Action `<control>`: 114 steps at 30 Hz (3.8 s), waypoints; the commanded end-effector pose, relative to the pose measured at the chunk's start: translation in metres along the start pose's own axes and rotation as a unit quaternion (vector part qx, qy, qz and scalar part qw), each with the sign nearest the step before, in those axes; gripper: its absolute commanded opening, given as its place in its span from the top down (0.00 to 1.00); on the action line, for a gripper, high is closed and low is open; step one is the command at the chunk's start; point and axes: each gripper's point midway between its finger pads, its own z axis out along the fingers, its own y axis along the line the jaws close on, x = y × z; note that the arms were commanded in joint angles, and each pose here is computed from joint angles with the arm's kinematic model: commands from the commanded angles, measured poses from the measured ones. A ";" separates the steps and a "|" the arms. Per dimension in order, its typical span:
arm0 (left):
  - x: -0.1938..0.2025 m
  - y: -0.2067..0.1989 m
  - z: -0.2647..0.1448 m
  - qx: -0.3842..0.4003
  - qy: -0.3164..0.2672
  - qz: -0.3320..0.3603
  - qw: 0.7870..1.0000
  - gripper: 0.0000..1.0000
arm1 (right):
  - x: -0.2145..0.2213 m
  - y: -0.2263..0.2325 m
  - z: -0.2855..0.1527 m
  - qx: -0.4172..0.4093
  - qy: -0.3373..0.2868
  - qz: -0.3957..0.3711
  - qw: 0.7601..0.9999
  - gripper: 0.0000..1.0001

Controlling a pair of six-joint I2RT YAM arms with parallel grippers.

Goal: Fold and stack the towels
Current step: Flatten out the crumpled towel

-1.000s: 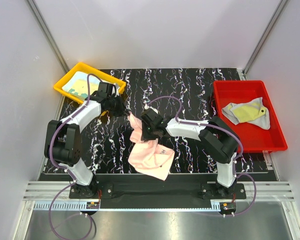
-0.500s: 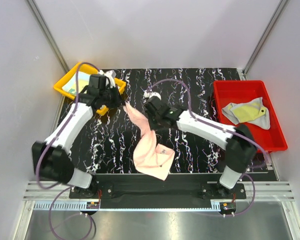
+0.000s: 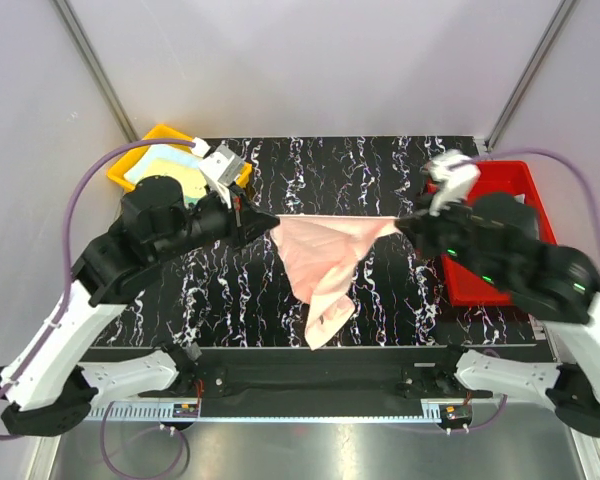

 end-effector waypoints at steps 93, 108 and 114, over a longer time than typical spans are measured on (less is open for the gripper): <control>0.060 0.349 0.226 -0.137 0.136 0.106 0.975 1.00 | 0.074 -0.230 0.371 0.028 0.109 -0.339 0.934 1.00; 0.112 0.270 0.166 -0.140 0.207 0.123 0.961 1.00 | 0.125 -0.171 0.266 -0.045 0.177 -0.339 0.923 1.00; 0.141 0.240 0.145 -0.134 0.231 0.105 0.958 1.00 | 0.151 -0.153 0.240 -0.077 0.200 -0.318 0.923 1.00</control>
